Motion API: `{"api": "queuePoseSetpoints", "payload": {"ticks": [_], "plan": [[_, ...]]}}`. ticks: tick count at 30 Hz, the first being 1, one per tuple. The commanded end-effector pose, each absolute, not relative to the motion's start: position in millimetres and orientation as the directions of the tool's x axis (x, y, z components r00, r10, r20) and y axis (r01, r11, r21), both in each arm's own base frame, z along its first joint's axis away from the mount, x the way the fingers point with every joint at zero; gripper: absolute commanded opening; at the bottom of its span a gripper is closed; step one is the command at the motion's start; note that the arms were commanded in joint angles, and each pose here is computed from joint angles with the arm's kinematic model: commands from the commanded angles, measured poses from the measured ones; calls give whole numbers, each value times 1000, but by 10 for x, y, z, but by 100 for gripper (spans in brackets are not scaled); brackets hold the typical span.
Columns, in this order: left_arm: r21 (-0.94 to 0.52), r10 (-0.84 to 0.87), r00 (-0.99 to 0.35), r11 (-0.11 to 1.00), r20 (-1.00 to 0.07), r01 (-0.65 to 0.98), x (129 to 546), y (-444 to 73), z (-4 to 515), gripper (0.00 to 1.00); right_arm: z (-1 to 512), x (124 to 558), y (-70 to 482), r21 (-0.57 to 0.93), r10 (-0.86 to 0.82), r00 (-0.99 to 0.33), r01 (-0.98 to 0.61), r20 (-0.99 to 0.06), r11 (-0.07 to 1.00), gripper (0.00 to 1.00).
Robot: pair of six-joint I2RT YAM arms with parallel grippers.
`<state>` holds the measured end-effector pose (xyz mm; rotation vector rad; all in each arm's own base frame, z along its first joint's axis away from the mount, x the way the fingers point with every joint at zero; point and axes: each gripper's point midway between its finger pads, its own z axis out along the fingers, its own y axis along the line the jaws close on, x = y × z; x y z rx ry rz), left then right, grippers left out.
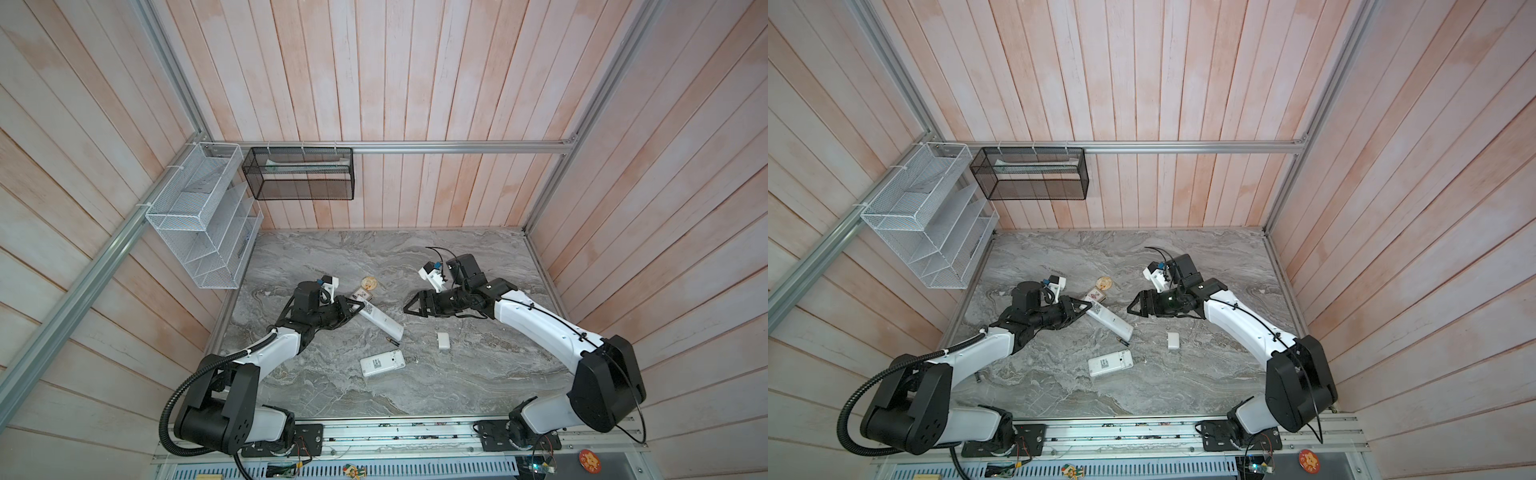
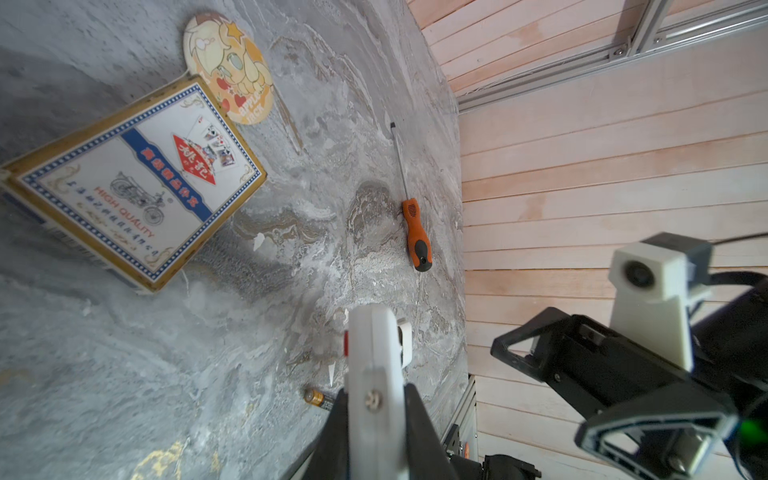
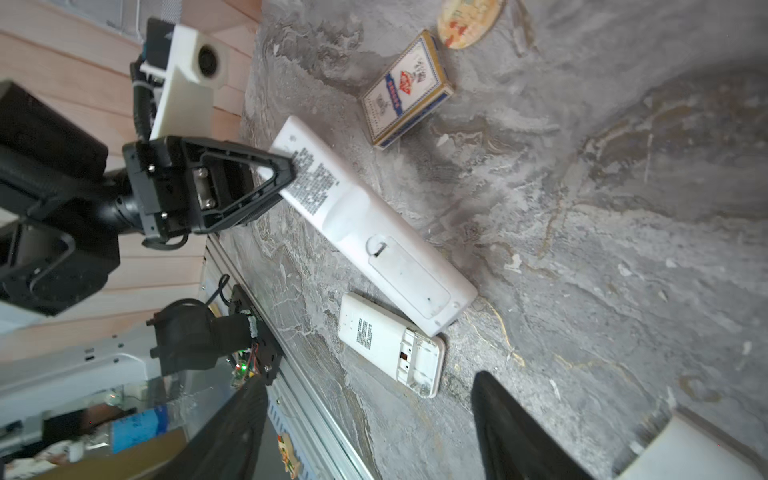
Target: Unload the batteries from the remote control
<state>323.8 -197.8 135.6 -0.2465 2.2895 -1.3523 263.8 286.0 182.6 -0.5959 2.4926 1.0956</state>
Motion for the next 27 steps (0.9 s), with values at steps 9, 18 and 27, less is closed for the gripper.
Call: {"api": "queuePoseSetpoints", "payload": {"ticks": [9,18,27], "plan": [[-902,-311,-887,373,-342,217,3230,-2190,1948,7,1696,2761,3102,143,-603,-364,-913,-710,382,83],[-906,-283,-892,345,-351,247,3156,-2220,2114,7,1385,2768,3266,140,-683,-344,-931,-644,337,79],[-904,-291,-888,345,-357,250,3149,-2204,2158,8,1346,2870,3298,97,-704,-351,-922,-617,375,58]]}}
